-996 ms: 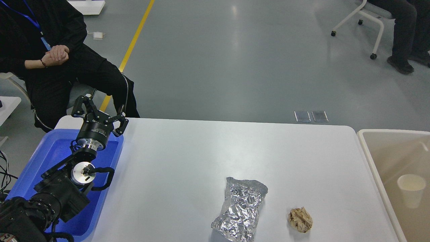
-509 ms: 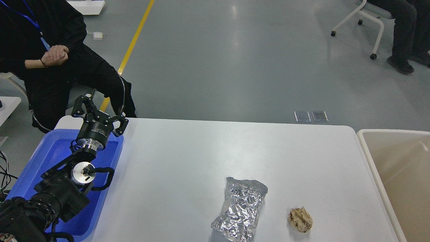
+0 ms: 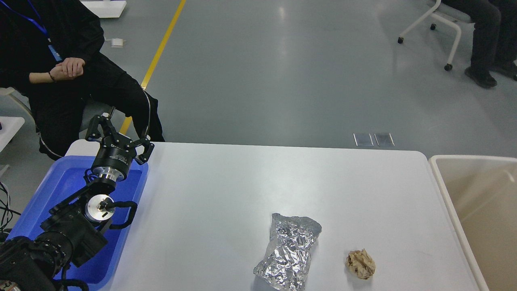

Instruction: Tidy desktop

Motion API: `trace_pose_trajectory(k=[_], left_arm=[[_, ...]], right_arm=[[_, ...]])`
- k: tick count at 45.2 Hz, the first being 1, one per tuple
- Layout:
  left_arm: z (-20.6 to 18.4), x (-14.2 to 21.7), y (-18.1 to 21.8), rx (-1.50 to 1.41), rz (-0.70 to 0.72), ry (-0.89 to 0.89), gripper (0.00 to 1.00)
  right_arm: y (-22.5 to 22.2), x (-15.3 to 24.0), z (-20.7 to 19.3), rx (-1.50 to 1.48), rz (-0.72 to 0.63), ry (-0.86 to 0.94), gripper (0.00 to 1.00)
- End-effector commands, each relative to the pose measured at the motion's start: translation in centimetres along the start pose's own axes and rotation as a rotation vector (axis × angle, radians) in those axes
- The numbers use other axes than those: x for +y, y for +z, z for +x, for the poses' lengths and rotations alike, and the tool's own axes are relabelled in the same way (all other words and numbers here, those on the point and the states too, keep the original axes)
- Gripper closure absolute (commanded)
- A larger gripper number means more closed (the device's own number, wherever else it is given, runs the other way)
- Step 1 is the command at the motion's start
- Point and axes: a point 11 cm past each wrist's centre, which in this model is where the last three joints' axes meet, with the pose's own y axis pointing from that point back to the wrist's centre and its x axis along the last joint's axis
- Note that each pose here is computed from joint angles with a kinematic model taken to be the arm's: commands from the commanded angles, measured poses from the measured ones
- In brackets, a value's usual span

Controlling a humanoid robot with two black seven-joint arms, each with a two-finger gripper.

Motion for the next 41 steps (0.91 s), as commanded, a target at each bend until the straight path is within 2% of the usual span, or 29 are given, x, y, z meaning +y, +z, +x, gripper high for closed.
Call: trace_pose_trajectory(k=[1,9,15,18,27,33,41], left_arm=[[0.0,0.0,0.0,0.000,0.000,0.000,0.00],[0.0,0.0,0.0,0.000,0.000,0.000,0.00],[0.0,-0.1,0.0,0.000,-0.001,-0.001,0.00],[0.0,-0.1,0.0,0.000,-0.001,-0.001,0.00],[0.0,0.0,0.0,0.000,0.000,0.000,0.00],[-0.1,0.0,0.0,-0.002,0.001,-0.002,0.00],[0.0,0.0,0.0,-0.002,0.002,-0.001,0.00]], right_arm=[[-4.6,0.7,-8.2,-0.263,0.175,-0.281,0.00],[-4.1,2.2,-13.1,-0.351,0.268,-0.404,0.00],[-2.5,2.8,-15.4,-0.393,0.331,-0.411,0.00],[-0.3,3.2,-16.6,-0.407,0.339,-0.392,0.00],[2.0,3.6,-17.2,-0.387,0.324,-0.381,0.00],[4.2,2.8,-15.5,-0.362,0.267,-0.303,0.00],[4.6,2.4,-15.4,-0.346,0.250,-0.294,0.00]])
